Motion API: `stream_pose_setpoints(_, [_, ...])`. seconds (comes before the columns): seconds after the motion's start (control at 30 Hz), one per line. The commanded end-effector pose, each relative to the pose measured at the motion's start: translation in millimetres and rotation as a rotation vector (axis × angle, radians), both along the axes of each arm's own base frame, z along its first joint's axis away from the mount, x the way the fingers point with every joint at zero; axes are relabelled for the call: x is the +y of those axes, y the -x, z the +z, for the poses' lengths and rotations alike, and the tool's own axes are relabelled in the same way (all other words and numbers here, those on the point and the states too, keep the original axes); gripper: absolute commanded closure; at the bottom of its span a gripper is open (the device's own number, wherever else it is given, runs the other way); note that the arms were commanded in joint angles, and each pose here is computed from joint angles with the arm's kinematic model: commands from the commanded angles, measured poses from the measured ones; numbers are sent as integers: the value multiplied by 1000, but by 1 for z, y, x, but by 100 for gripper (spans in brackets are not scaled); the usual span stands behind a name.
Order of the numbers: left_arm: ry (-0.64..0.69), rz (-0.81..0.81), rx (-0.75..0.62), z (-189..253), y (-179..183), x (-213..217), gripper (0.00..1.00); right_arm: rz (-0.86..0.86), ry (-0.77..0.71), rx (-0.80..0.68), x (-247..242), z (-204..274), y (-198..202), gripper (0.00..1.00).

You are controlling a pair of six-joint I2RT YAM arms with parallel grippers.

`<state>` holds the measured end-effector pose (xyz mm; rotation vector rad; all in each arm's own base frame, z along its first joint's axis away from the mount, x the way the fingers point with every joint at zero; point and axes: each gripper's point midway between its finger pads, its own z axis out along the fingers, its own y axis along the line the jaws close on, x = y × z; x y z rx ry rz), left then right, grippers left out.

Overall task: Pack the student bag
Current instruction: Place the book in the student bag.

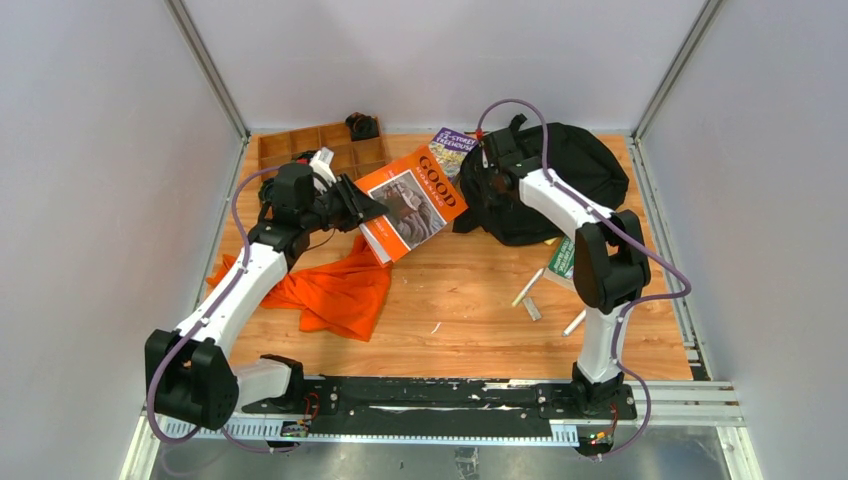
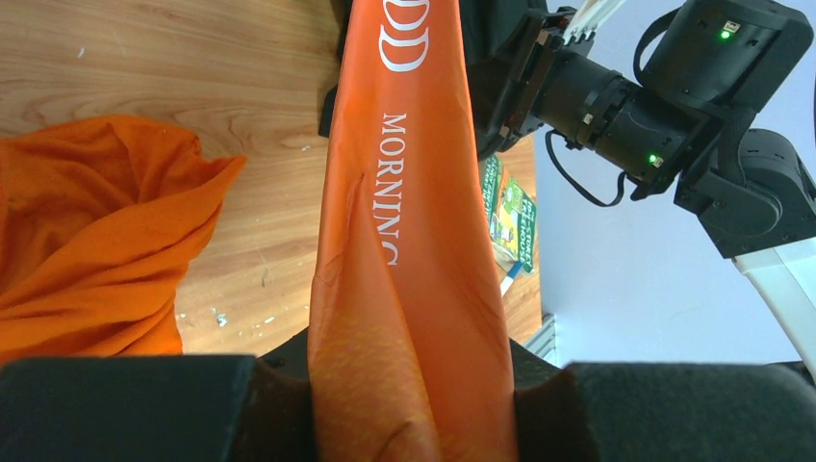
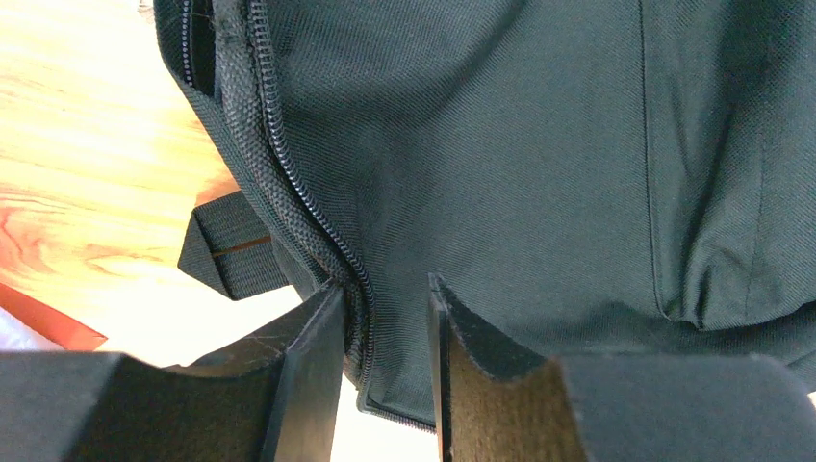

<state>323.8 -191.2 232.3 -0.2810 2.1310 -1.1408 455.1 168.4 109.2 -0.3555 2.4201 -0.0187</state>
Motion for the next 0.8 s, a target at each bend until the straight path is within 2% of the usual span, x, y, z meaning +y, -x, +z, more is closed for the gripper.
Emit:
stream_pose_setpoints(0.0, [17,-7,-91,26,-1,1,92,6,-7,3,-1,1,-2,61])
stream_pose_setpoints(0.2, [14,-11,-88,24,0,1,92,26,-47,-10,7,11,-6,60])
stream_pose_setpoints(0.23, [15,-13,-89,24,0,0,92,25,-56,-17,9,15,-7,64])
stream_pose_setpoints(0.3, [16,-18,-89,24,0,0,92,25,-62,-22,10,17,-11,97])
stream_pose_setpoints(0.33, [16,-22,-89,24,1,-1,92,21,-65,-26,10,20,-11,100])
stream_pose_setpoints(0.47, [18,-43,-99,30,1,-3,92,27,-88,-52,9,40,-8,100])
stream_pose_setpoints(0.63, [124,-77,-148,61,-6,-18,92,-3,-142,-123,-8,83,-6,100])
stream_pose_setpoints(0.77, [139,-116,-126,65,-16,-36,93,-22,-176,-139,-21,102,-7,100])
